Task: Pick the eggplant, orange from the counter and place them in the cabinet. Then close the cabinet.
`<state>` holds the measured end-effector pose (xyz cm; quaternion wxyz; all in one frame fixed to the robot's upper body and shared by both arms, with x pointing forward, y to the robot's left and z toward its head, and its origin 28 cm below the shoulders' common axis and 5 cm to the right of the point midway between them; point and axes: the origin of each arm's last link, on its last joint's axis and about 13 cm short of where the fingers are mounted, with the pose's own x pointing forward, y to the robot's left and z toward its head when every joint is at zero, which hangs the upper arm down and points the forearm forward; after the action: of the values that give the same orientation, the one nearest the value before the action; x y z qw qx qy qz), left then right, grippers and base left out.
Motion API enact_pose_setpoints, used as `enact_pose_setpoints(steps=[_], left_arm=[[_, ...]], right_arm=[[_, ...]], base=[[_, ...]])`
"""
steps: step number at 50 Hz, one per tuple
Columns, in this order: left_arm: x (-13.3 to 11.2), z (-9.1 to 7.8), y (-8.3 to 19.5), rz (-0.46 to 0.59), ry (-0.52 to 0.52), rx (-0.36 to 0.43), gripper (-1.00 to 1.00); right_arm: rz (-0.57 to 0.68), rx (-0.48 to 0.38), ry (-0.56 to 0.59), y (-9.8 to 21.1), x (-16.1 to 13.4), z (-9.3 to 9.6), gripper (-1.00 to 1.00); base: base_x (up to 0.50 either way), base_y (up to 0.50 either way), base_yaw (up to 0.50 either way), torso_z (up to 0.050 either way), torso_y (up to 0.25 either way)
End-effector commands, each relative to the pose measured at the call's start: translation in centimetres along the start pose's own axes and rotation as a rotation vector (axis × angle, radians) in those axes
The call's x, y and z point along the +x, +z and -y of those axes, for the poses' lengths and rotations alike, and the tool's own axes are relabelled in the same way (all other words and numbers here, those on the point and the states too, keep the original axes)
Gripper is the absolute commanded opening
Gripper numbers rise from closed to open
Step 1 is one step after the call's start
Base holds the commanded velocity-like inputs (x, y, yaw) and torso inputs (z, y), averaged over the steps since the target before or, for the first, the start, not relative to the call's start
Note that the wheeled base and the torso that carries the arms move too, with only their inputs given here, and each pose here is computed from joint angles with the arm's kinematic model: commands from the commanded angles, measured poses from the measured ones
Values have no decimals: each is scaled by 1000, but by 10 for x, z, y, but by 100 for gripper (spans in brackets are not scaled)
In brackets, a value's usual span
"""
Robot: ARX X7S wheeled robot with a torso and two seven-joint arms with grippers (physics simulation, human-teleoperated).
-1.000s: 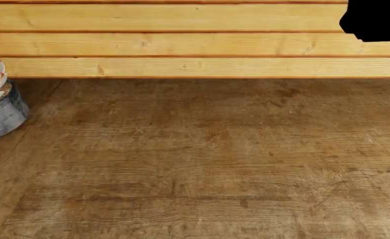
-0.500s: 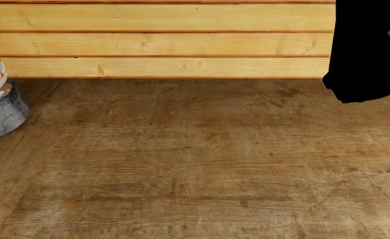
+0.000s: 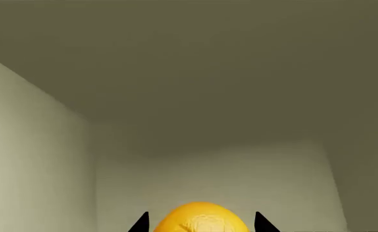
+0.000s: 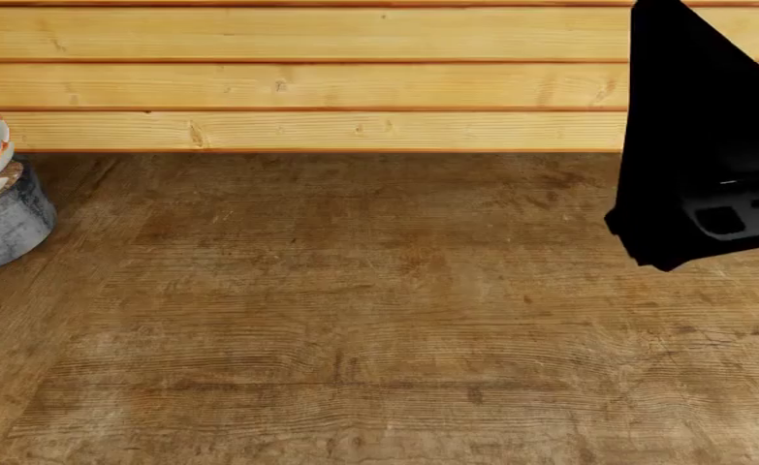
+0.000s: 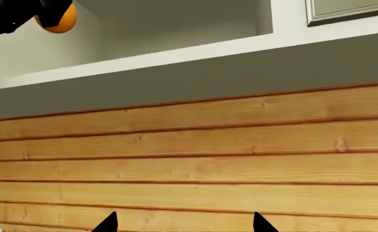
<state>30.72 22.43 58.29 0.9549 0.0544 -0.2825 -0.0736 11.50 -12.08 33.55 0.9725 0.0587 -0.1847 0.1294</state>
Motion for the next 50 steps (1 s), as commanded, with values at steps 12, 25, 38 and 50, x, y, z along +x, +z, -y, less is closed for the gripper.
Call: enact_pose_setpoints(steps=[12,25,38,50], left_arm=[[3,4,0,36,34,-16,-100],[2,3,2,25,75,89,100],[-3,2,21,116,40,129,100],[-7,-3,28,188,-14,75,100]], right_arm=[[-11,3,-3,-2,-1,0,100],[-15,5,-8,-2,-1,0,100],[-9,5,-7,-2,-1,0,100],[-5,5,-6,-2,-1,0,100]], base=[[0,0,0,4,-59],[0,0,0,0,0],[0,0,0,0,0],[0,0,0,0,0]])
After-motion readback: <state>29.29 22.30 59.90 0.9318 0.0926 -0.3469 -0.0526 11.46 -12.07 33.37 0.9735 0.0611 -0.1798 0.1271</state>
